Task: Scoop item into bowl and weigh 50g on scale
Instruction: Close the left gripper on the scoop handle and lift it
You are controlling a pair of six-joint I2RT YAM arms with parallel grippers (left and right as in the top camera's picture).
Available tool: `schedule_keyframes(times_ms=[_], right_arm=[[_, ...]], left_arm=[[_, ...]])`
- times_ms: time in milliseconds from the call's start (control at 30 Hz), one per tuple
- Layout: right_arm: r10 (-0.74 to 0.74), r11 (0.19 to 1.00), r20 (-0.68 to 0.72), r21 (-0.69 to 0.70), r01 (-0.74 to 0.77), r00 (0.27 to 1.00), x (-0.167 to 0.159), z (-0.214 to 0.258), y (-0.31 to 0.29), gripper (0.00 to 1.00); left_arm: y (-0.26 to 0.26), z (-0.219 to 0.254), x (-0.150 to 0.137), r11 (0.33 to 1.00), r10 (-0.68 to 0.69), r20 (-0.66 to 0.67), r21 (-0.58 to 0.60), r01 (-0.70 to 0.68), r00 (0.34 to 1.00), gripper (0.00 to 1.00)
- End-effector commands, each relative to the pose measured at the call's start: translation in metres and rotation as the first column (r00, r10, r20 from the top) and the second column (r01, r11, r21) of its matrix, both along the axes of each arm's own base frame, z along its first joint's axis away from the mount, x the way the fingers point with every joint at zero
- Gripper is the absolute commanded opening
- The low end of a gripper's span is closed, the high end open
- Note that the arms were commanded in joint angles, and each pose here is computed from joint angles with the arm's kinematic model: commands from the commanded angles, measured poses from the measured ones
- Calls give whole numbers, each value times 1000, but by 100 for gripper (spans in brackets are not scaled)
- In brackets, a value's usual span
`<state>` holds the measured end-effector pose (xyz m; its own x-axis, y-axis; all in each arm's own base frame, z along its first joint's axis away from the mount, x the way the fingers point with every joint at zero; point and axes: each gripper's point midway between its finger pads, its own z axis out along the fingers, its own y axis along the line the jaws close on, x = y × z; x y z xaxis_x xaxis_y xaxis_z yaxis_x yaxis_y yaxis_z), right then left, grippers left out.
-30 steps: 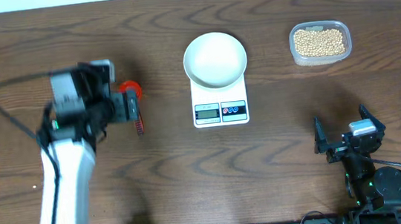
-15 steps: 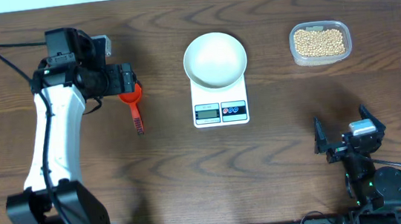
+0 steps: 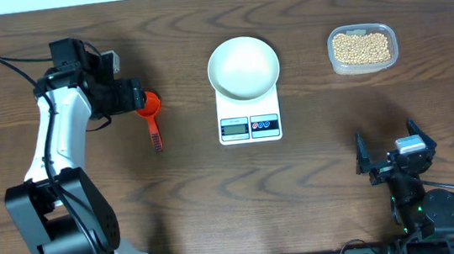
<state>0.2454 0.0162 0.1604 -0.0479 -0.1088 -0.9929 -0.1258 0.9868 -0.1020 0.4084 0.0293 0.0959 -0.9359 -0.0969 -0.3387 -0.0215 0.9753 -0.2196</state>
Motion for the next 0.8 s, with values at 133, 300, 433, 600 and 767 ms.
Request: schedule_keyframes(times_ms=[133,300,433,600,767], right_arm=[[2,1000,-2,4,-2,1000,0,-1,1,99],[2,1000,-2,4,-2,1000,0,-1,1,99],[2,1000,-2,4,-2,1000,0,-1,1,99],[2,1000,-2,4,-2,1000,0,-1,1,99],[2,1000,-2,4,-2,1000,0,-1,1,99]], left_arm=[[0,-40,5,1000,2,-79,-21,-3,997,70],[0,-63,8,1000,1,-112,-27,-4,994,62],[1,-74,11,1000,1,-116,-28,-5,993,56],[1,-86,15,999,16,-123,-32,-20,992,47],[1,-99,20,999,24,-126,-35,-29,992,43]])
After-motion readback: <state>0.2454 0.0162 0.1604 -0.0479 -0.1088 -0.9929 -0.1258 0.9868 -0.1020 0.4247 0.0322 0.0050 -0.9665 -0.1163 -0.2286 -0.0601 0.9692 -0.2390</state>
